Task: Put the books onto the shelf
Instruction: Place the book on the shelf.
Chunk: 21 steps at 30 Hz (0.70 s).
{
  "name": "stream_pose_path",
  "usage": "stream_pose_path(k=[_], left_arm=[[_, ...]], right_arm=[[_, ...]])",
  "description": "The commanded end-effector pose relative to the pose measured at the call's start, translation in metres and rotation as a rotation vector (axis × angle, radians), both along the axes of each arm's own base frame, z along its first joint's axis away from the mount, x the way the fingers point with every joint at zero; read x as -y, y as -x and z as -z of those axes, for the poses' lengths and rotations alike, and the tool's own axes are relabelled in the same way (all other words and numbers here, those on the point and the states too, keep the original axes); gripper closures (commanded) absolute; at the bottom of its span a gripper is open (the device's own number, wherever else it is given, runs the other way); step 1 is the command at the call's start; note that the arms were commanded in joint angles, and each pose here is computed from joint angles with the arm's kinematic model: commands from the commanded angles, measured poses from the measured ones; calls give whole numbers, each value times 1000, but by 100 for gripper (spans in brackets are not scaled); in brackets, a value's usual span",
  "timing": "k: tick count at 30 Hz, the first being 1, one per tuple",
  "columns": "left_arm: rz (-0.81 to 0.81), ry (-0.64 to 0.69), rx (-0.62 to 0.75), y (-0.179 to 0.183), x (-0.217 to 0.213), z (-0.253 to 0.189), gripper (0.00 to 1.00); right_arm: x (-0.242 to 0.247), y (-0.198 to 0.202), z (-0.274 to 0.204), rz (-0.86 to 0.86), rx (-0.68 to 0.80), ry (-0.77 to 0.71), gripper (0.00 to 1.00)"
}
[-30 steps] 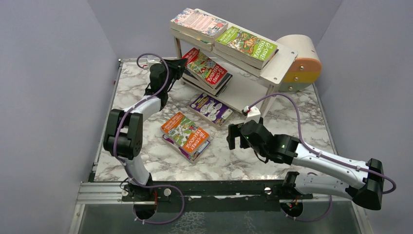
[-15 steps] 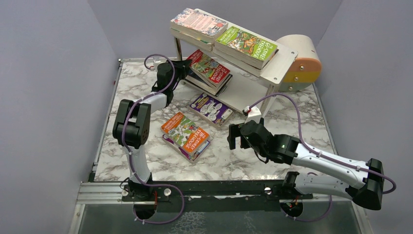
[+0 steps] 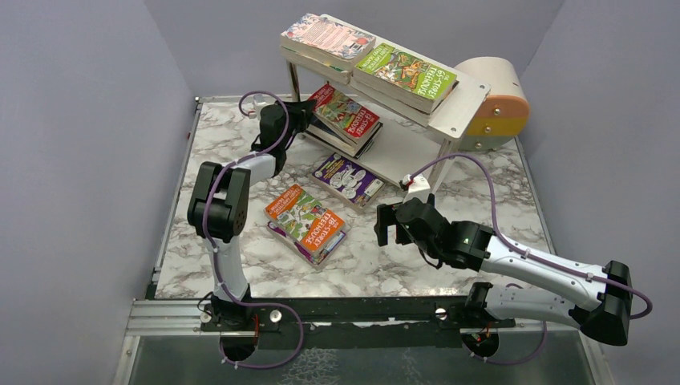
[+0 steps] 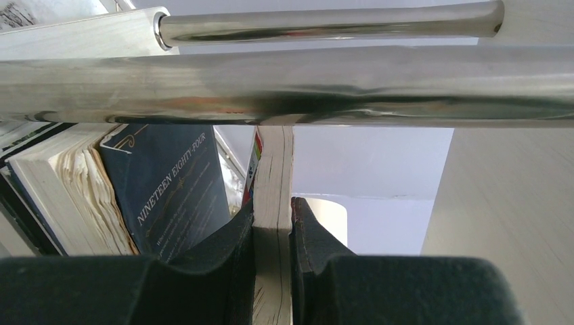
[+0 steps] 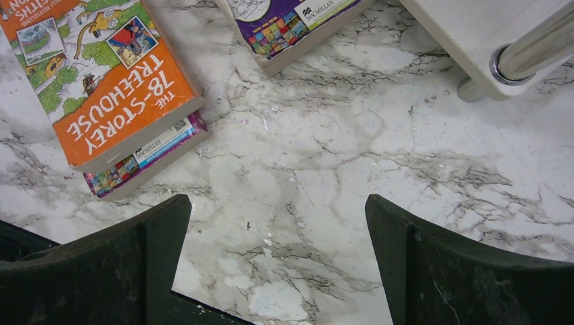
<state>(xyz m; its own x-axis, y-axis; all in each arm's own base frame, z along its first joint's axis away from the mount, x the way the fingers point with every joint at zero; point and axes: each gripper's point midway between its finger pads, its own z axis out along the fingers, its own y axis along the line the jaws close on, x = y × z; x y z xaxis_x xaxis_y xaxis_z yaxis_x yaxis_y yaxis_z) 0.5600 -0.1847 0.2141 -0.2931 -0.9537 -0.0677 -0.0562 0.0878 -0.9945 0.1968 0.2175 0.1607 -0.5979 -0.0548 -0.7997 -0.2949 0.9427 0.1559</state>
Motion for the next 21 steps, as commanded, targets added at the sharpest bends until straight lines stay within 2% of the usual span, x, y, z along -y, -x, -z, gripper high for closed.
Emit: stream_pose_path(k=[1, 11, 21], left_arm=[[24, 53, 87, -2, 6, -30, 99], [9, 41, 66, 0, -1, -23, 78], [-14, 40, 44, 3, -15, -16, 73]], right_arm=[[4, -2, -4, 28, 20, -5, 0], [5, -2, -2, 31, 18, -5, 0], [3, -2, -2, 30, 16, -7, 0]])
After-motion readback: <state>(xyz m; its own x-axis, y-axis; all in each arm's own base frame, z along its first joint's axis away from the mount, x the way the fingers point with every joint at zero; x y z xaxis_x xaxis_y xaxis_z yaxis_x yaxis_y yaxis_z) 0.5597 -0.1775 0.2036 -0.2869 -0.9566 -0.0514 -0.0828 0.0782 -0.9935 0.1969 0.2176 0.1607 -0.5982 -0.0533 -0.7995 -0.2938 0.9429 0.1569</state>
